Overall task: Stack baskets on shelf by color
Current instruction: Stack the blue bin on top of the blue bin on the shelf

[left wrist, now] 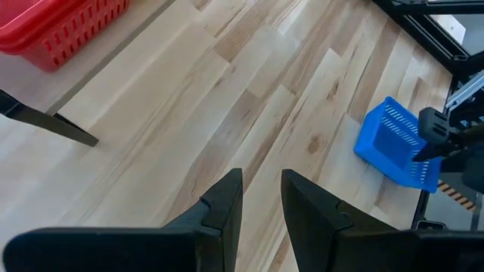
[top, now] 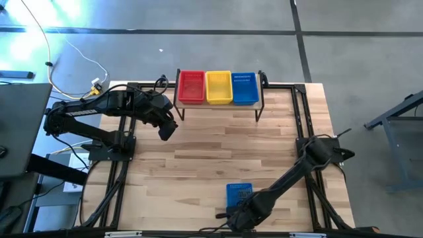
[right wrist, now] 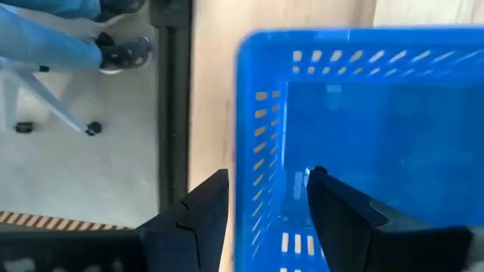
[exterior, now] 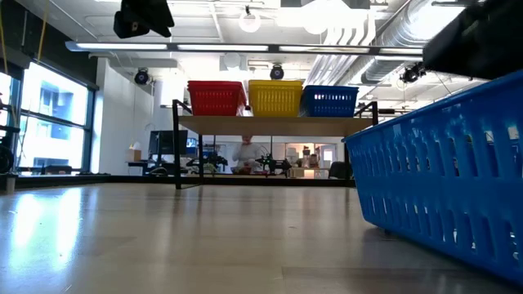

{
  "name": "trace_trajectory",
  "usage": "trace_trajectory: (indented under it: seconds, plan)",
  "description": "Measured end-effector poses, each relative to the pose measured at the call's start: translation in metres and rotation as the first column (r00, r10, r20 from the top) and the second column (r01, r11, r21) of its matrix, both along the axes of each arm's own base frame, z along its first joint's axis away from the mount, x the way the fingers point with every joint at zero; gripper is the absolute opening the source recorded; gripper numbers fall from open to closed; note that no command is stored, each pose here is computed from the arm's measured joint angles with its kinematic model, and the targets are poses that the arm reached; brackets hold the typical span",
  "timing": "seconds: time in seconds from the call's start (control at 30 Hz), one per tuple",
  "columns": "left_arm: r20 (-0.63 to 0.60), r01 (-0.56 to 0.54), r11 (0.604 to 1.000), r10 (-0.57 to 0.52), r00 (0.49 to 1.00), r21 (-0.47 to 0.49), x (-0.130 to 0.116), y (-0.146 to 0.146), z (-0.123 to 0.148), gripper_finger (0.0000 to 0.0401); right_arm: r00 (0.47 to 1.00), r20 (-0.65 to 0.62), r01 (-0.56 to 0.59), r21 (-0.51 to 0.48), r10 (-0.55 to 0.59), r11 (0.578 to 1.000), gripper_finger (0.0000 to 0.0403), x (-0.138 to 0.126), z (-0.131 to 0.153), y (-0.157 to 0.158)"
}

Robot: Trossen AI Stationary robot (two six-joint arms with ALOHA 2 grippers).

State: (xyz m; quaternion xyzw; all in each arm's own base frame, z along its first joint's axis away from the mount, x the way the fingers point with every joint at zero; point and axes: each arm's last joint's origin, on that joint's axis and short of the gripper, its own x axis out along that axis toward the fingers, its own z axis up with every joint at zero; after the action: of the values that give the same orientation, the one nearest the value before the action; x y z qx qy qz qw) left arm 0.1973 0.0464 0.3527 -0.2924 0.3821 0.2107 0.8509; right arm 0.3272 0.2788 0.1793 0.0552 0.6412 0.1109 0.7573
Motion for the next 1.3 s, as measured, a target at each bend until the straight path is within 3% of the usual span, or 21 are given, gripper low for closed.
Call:
trace_trajectory:
  seconds: [0.17,0.43,0.73,1.07,1.3]
  plan:
    - [0.001,0.005,1.0,-0.005,1.0,-0.005,0.0,0.0,0.0,0.0085,0.997,-0.027,0.066,-0.006,-0.067,0.998,0.0148,0.001,-0.006,0.0]
    - [-0.006,0.041,0.999,-0.041,0.999,0.024,0.0,0.0,0.0,0.0085,0.991,-0.07,0.107,-0.04,-0.11,0.993,0.0012,-0.002,-0.006,-0.005]
    - [-0.018,0.102,0.993,-0.101,0.995,0.057,0.0,-0.001,0.0,0.0085,0.964,-0.027,0.266,0.023,-0.266,0.964,0.0004,0.0,0.025,-0.016]
    - [-0.011,0.232,0.971,-0.232,0.973,0.058,0.0,-0.003,0.0,0.0085,0.871,0.209,0.443,0.053,-0.444,0.895,0.0,0.009,0.083,-0.06]
    - [-0.01,0.295,0.953,-0.295,0.955,0.069,0.0,-0.004,0.0,0.0085,0.807,0.376,0.482,0.028,-0.456,0.876,0.0,0.008,0.125,-0.104]
